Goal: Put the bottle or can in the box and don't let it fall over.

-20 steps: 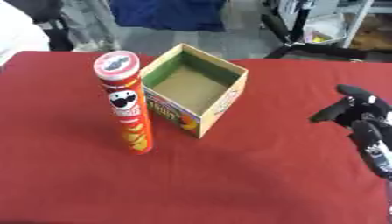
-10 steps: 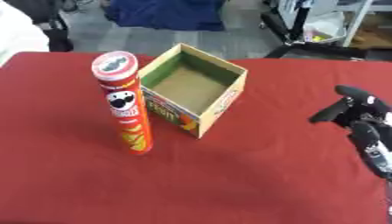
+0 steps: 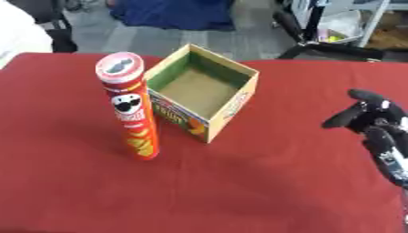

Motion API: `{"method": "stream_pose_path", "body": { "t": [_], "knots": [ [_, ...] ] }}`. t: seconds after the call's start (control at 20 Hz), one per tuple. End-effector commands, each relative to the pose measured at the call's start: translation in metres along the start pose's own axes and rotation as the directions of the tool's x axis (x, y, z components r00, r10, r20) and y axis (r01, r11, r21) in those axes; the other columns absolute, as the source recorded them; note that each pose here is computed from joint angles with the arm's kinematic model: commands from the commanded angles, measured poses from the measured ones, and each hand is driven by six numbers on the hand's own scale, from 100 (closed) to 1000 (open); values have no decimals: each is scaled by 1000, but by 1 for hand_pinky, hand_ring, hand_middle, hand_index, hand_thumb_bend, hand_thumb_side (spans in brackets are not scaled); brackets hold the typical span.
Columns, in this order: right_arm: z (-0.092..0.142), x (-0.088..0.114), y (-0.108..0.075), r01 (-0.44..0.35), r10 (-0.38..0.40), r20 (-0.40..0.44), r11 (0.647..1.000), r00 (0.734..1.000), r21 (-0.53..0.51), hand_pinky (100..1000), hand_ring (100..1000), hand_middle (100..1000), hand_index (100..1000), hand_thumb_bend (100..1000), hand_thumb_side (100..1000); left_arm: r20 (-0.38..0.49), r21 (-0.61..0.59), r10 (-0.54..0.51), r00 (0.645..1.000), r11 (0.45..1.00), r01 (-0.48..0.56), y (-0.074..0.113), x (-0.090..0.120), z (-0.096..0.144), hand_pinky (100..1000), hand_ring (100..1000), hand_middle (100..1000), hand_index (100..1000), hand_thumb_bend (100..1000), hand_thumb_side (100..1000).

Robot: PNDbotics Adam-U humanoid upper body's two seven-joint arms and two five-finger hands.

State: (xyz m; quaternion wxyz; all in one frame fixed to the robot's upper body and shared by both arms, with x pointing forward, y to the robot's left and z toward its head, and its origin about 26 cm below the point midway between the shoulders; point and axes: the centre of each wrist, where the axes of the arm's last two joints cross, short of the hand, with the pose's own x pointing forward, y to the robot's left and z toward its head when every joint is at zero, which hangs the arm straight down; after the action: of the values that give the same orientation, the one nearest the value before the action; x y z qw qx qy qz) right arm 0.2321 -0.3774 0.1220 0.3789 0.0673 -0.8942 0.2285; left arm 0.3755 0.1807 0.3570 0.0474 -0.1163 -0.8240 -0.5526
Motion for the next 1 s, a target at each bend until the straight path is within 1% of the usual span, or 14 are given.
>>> {"method": "stream_pose_path", "body": {
  "t": [0.05,0.1,0.25,0.35,0.4,0.5,0.55,0.65,0.7,0.75,0.9,1.0],
  "knots": [
    [-6,9,-5,-34,34,17,999,999,22,691,657,572,899,100,524,16,-73,-69,997,995,70,4,-12,-4,955,1000,1000,998,100,558],
    [-7,8,-5,-33,33,17,999,999,24,691,656,572,899,100,524,16,-71,-76,997,995,77,4,-17,-7,904,987,983,967,100,556],
    [-7,8,-5,-31,30,18,999,999,27,691,656,572,899,100,524,8,-74,-86,996,994,86,2,-30,-18,893,977,973,971,100,576],
    [-8,8,-5,-29,28,19,999,999,30,691,656,572,899,100,524,-2,-90,-97,995,991,97,1,-39,-22,904,980,976,974,100,581],
    [-8,8,-5,-28,27,19,999,999,31,691,656,572,899,100,524,-9,-99,-104,995,990,103,0,-43,-22,1000,1000,1000,1000,100,629],
    [-8,8,-5,-27,26,18,999,1000,34,691,656,572,899,100,524,-28,-132,-122,992,984,118,1,-51,-20,1000,1000,1000,1000,100,636],
    [-9,8,-5,-26,26,17,999,1000,35,691,656,572,900,100,524,-42,-148,-130,991,981,123,1,-56,-18,1000,1000,1000,1000,100,659],
    [-9,9,-5,-25,24,15,999,1000,35,691,656,572,900,100,524,-78,-181,-143,987,975,127,2,-64,-12,1000,1000,1000,1000,100,661],
    [-9,9,-5,-24,24,13,999,1000,35,691,656,572,900,100,524,-96,-195,-146,985,973,126,1,-68,-9,1000,1000,1000,1000,100,612],
    [-9,9,-6,-24,24,11,999,1000,35,691,656,572,900,100,524,-124,-212,-150,981,970,122,0,-71,-4,1000,1000,1000,1000,100,682],
    [-9,10,-7,-24,24,8,999,1000,34,691,656,572,900,100,524,-167,-247,-167,972,961,122,-5,-76,2,1000,1000,1000,1000,100,731],
    [-9,10,-7,-25,25,5,999,1000,34,691,656,572,900,100,524,-178,-261,-183,967,956,132,-10,-77,3,1000,1000,1000,1000,100,786]
  ]
}}
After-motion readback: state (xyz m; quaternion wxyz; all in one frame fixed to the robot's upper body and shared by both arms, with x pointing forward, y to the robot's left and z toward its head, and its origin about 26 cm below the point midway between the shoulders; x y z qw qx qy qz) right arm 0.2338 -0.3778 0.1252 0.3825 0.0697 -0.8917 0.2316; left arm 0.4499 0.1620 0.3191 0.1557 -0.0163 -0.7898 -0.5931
